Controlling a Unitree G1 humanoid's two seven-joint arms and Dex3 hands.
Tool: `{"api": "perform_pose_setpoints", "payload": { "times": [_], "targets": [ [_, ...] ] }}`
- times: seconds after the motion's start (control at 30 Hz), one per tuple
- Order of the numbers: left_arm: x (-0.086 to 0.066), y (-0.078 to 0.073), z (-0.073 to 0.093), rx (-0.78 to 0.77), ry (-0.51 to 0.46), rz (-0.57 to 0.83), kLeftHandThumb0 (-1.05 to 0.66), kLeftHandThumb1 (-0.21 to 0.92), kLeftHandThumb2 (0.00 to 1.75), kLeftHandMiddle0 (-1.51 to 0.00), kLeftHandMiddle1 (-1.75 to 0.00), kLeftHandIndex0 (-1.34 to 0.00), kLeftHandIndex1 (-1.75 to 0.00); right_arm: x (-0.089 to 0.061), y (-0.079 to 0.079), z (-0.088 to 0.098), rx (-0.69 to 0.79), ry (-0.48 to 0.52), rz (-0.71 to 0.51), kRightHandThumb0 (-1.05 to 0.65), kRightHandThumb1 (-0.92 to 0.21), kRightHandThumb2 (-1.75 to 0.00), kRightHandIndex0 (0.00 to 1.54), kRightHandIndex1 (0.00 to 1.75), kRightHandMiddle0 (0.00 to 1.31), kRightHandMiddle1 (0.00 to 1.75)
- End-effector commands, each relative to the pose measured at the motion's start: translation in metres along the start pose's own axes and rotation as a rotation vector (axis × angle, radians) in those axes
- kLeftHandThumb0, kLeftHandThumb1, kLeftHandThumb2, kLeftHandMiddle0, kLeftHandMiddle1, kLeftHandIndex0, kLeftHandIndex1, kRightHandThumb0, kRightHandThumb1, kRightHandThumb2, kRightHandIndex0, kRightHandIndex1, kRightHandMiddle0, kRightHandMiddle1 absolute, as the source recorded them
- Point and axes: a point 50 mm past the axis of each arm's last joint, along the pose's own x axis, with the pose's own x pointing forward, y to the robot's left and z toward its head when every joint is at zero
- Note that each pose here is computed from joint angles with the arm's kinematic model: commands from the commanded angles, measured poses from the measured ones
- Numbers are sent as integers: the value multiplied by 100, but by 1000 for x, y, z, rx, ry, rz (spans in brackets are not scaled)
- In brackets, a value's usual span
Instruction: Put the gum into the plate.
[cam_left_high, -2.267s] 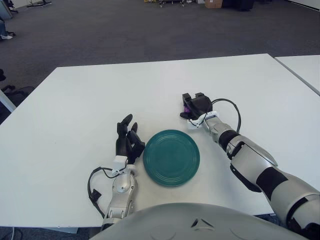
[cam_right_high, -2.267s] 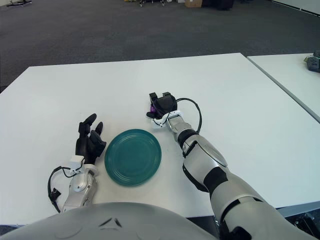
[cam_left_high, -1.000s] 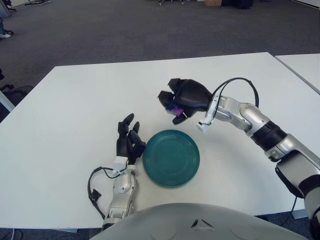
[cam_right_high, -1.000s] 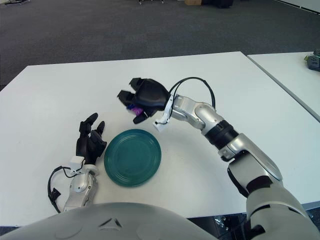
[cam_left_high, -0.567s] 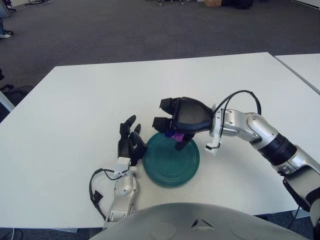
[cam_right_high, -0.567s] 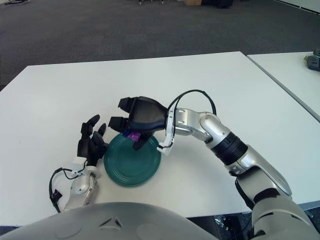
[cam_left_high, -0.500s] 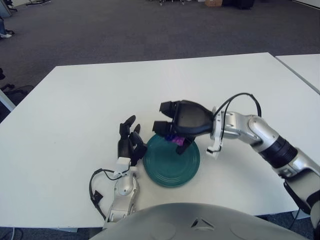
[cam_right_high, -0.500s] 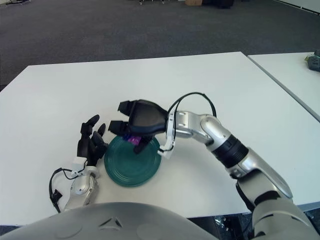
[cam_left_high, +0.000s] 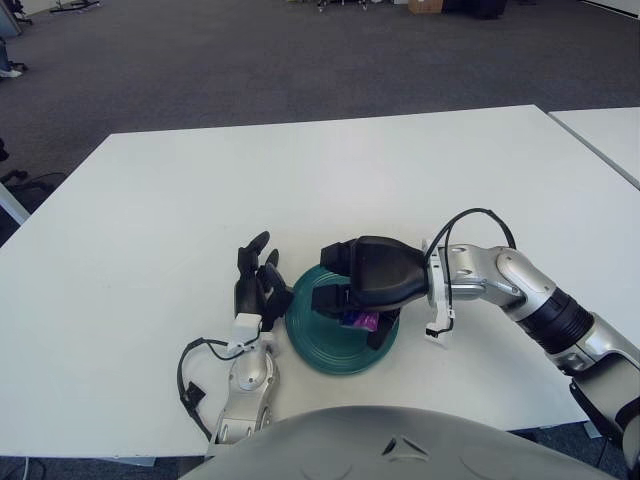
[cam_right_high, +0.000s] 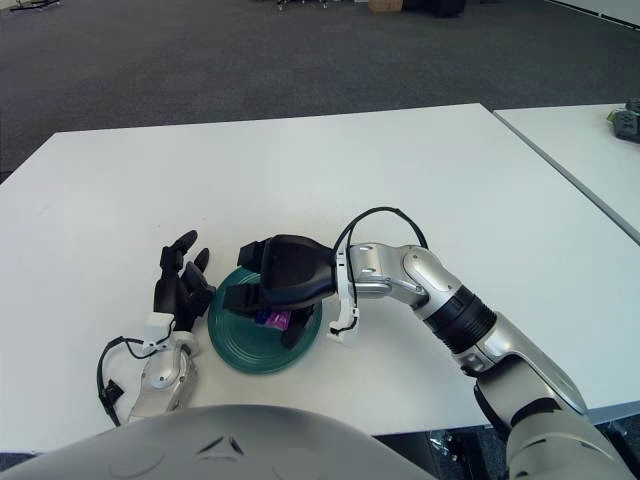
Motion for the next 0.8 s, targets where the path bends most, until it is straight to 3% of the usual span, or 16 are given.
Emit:
{"api": "perform_pose_setpoints", "payload": {
  "times": [0.0,0.13,0.3,0.77],
  "targets": [
    [2,-11,-1,-65,14,6,-91,92,106,-55,-3,-15,-91,1,-2,-1,7,-35,9,-46,-89,-59,107,175,82,175],
    [2,-11,-3,-74,15,1,-93,92,107,-53,-2,-15,-91,2,5,3,20,-75,35,-45,-90,-60,110,175,81,175],
    [3,-11,-4,-86,11,0,-95,92,107,-53,-2,-14,-91,4,26,6,34,-102,64,-45,-90,-60,113,175,80,175],
    [5,-11,-7,-87,6,-16,-97,92,108,-51,-1,-11,-88,9,25,4,4,-126,92,-47,-91,-62,118,175,83,175]
  ]
}}
